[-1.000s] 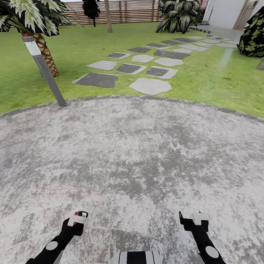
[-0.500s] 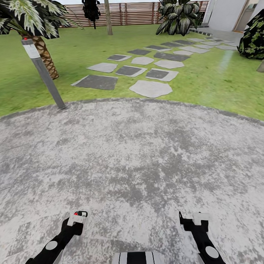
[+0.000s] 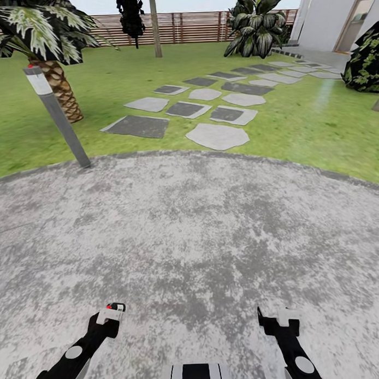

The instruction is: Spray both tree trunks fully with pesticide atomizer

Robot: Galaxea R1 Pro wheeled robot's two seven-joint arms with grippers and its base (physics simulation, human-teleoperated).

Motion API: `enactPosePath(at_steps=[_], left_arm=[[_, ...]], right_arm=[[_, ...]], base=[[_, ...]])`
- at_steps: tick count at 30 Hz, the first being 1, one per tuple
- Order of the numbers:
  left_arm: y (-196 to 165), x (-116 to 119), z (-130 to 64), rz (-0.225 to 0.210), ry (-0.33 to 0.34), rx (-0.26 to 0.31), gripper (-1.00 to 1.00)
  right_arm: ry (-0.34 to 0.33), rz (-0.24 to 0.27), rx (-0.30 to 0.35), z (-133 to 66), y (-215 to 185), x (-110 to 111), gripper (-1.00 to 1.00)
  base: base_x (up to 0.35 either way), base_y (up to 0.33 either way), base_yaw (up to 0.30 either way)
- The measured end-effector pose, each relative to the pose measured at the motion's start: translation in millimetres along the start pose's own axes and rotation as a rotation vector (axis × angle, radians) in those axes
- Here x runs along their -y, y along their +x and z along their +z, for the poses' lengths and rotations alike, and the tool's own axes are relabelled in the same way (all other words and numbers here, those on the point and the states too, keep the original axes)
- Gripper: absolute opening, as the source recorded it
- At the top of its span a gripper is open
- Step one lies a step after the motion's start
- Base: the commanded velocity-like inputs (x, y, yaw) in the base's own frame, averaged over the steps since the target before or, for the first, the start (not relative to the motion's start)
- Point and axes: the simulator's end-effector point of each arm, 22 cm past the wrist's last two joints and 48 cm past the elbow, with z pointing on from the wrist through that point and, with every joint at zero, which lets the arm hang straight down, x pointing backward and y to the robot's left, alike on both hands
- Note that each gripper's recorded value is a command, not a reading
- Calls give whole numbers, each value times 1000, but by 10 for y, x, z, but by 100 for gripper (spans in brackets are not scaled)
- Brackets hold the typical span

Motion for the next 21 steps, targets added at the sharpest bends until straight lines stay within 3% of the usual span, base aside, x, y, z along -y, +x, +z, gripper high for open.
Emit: enactPosePath(at_steps=[21], left_arm=[[-77, -9, -17, 3, -2, 14, -100]], right_arm=[[1, 3, 15, -12, -70, -5, 100]], base=[[332, 0, 0]])
